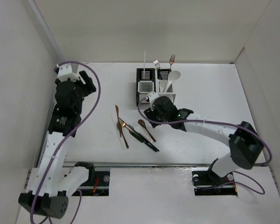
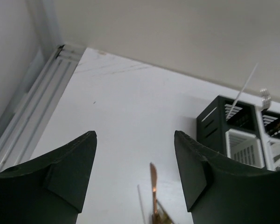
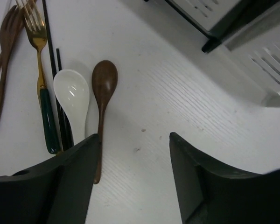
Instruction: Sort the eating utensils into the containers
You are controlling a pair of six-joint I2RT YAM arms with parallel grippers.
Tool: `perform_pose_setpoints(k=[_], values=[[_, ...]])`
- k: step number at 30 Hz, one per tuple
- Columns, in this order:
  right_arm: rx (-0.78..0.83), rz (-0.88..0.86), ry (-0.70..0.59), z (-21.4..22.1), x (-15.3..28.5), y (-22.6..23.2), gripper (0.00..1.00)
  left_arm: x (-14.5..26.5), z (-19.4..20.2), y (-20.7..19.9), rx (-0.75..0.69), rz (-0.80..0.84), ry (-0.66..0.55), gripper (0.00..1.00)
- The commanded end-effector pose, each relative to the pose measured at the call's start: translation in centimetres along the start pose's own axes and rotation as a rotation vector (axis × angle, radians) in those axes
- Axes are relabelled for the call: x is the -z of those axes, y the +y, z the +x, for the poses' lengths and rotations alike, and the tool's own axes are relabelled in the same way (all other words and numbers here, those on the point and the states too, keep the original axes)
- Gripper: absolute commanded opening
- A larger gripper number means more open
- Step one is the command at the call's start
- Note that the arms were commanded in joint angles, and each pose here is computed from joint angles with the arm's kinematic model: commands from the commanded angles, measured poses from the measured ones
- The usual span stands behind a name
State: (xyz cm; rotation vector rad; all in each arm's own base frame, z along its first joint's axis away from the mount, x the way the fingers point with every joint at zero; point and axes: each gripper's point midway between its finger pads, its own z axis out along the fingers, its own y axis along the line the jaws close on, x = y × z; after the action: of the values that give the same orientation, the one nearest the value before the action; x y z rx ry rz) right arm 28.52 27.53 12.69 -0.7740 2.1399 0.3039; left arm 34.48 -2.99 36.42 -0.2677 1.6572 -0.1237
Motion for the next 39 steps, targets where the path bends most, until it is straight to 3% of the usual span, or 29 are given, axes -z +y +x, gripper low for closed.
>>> perform_pose_setpoints(k=[1, 8, 13, 24, 27, 33, 38, 39], values=[[0.028, -0.098, -0.031, -3.3, -2.2, 2.4, 0.64, 2.5, 2.0, 3.4, -0.034, -0.106, 0.016, 0.64], [0.000, -0.208, 0.076, -0.3, -6.2, 5.1, 0.61, 6.1, 3.8, 6.9, 0.048, -0.189, -0.008, 0.67], [-0.025, -0.186, 0.171, 4.0, -7.1, 5.2, 0.57, 6.2, 4.6, 8.1, 0.071, -0.229, 0.006, 0.67], [-0.053, -0.059, 0.289, 8.8, -8.2, 5.0, 0.47, 4.8, 5.3, 7.8, 0.086, -0.227, 0.041, 0.67], [-0.045, -0.033, 0.312, 9.2, -8.7, 4.7, 0.40, 4.6, 5.5, 7.9, 0.084, -0.229, 0.049, 0.67], [-0.057, 0.035, 0.344, 10.0, -9.3, 3.8, 0.00, 4.5, 5.3, 7.8, 0.086, -0.227, 0.041, 0.67], [-0.070, 0.064, 0.242, 6.9, -7.9, 3.0, 0.00, 4.5, 5.7, 7.9, 0.084, -0.229, 0.049, 0.67], [-0.074, 0.051, 0.175, 4.6, -7.2, 3.1, 0.00, 4.3, 6.0, 7.9, 0.082, -0.232, 0.058, 0.67]])
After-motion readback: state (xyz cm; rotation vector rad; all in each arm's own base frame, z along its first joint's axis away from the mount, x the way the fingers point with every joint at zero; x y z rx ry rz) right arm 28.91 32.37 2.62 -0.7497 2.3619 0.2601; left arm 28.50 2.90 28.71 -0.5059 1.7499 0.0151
